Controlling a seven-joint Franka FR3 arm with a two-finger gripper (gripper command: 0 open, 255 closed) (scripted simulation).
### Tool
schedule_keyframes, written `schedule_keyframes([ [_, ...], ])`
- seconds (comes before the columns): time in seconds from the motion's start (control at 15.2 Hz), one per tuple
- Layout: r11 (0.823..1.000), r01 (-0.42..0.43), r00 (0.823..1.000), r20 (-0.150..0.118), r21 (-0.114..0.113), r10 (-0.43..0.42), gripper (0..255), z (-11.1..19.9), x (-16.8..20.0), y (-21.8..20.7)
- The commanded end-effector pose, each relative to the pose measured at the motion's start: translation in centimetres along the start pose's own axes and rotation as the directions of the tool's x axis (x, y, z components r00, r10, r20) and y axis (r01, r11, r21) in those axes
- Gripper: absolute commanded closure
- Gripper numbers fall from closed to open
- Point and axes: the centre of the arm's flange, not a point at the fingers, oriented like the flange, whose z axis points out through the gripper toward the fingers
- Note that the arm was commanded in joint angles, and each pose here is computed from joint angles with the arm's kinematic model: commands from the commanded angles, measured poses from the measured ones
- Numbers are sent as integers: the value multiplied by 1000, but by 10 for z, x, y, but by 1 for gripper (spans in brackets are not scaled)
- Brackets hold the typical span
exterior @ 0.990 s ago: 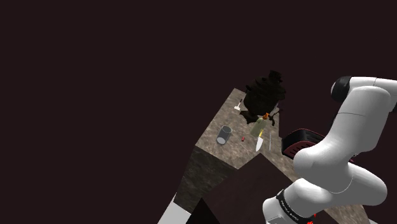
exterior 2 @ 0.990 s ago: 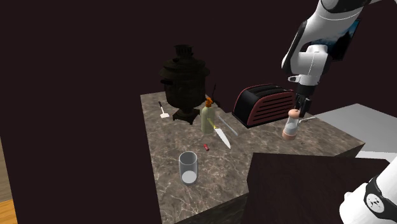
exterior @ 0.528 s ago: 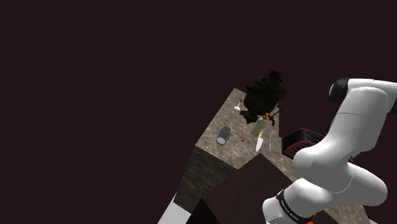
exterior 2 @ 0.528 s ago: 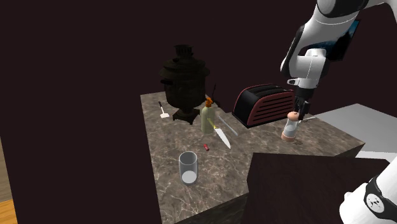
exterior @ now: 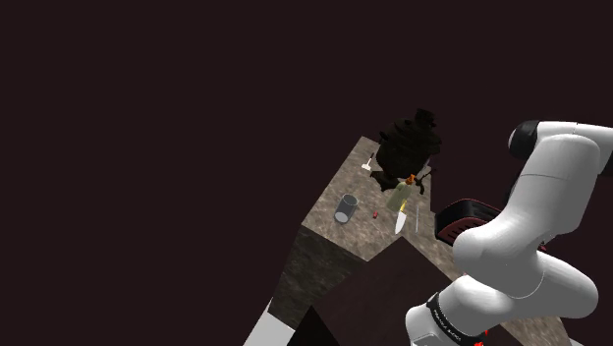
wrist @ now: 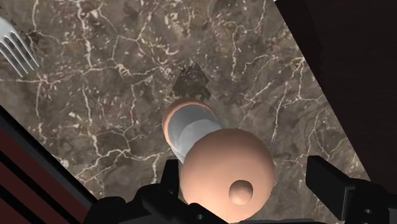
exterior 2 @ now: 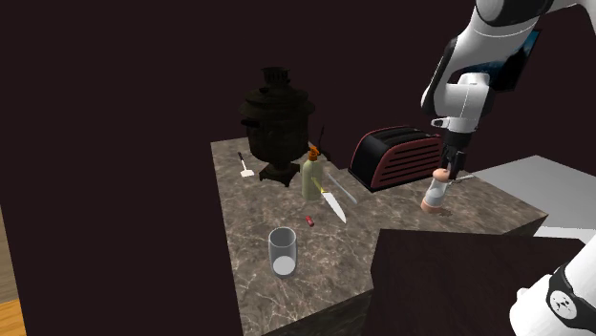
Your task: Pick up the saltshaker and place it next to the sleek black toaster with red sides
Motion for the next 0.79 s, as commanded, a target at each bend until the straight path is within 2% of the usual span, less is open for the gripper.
schedule_keyframes([
  [0.0,1000,0,1000,0,0,0,0,0,0,0],
  [0.26,1000,0,1000,0,0,0,0,-50,0,0],
  [0.73,1000,0,1000,0,0,0,0,-50,0,0],
])
